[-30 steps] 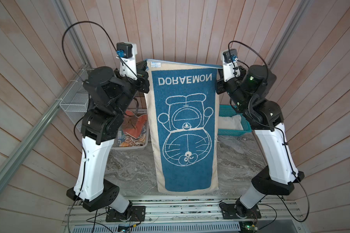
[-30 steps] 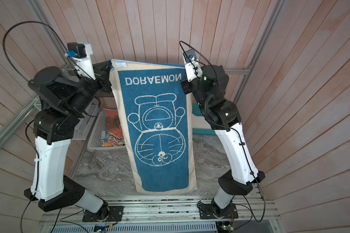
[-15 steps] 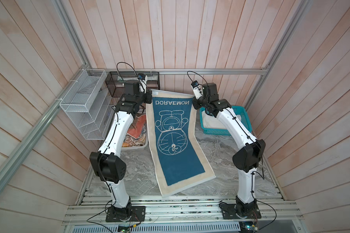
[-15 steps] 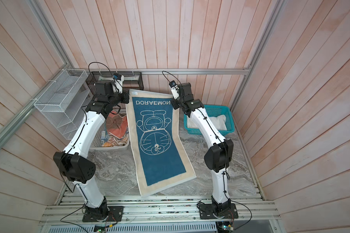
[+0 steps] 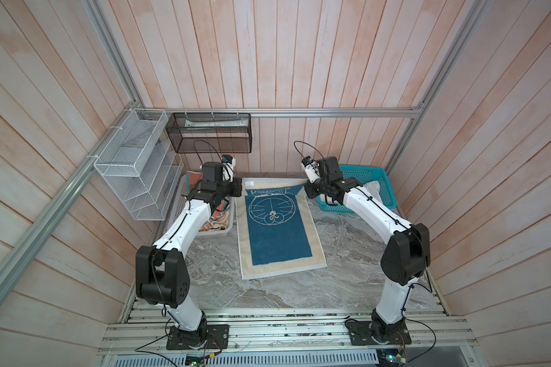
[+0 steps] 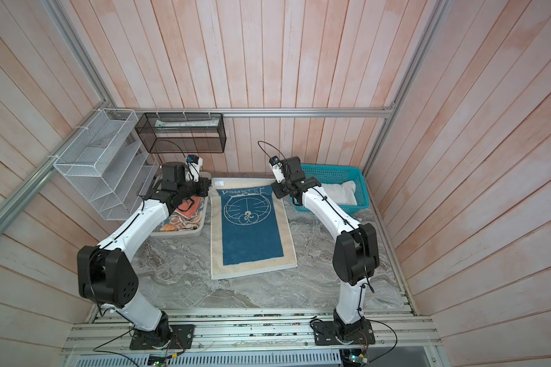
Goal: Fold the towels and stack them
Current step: 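Fold the towel's far edge toward the robot with both grippers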
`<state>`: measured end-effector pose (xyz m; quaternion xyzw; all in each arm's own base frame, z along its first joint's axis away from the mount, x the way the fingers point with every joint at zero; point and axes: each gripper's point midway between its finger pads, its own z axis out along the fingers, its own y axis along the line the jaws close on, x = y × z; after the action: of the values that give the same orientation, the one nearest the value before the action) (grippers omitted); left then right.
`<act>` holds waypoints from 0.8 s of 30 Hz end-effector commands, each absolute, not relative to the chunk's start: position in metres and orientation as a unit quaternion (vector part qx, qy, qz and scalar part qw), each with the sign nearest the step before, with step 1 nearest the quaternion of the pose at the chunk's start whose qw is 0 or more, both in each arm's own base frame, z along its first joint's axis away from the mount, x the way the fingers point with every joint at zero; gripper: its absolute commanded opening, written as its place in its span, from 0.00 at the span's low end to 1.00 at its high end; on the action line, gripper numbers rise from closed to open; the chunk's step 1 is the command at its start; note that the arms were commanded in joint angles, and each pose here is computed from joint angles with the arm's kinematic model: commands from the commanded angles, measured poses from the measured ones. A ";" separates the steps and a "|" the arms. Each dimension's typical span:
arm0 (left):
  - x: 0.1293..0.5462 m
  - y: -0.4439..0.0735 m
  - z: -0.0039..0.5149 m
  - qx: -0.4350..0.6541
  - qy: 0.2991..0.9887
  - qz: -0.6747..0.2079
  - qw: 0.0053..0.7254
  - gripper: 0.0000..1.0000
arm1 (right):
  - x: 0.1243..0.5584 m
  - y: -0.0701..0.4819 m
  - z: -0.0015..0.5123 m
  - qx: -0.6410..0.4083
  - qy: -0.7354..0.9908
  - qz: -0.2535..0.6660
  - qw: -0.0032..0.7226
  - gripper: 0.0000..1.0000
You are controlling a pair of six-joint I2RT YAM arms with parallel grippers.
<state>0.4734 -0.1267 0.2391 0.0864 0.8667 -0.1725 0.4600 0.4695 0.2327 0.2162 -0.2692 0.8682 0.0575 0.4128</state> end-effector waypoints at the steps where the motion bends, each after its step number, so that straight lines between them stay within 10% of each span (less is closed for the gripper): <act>1: 0.449 -0.128 0.218 0.057 0.872 -0.183 0.451 0.00 | 0.440 0.229 0.203 -0.243 0.877 0.065 0.411 0.00; 17: 0.337 -0.166 0.082 0.051 0.929 -0.188 0.314 0.00 | 0.305 0.224 0.052 -0.206 0.949 0.132 0.198 0.00; 24: 0.346 -0.157 0.114 0.050 0.925 -0.172 0.334 0.00 | 0.321 0.205 0.084 -0.221 0.944 0.073 0.235 0.00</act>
<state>0.3283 -0.1607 0.0733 0.0553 0.9408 -0.1752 0.2849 0.3000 0.2087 0.0446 -0.2218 0.9531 0.0919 0.1843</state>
